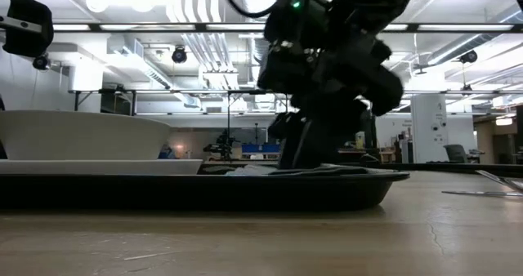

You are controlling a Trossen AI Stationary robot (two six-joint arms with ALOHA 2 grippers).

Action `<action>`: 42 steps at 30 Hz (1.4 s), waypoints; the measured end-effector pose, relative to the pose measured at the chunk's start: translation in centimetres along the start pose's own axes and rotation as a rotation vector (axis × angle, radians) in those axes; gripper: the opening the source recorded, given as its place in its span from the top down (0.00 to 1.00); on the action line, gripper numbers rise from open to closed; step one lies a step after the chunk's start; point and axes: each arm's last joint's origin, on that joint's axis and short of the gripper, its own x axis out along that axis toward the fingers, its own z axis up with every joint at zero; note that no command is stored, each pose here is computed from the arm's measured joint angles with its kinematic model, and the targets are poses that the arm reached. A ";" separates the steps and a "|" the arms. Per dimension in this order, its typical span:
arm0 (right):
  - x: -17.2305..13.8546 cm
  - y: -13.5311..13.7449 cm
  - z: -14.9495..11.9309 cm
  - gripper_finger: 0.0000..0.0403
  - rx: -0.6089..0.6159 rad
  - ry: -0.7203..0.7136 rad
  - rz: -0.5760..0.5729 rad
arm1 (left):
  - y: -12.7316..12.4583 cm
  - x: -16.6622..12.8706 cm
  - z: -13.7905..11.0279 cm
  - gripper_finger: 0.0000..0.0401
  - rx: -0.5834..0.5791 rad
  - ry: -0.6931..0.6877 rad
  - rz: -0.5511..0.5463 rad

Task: Set up tray
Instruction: Put the gray napkin on the black serving tray to the right of the white plate, then put the blue fork on the gray napkin to the right of the white plate

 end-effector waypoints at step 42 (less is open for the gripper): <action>-11.0 3.3 1.8 0.58 0.161 0.097 -0.031 | 0.0 0.0 -0.1 0.80 0.001 0.008 0.000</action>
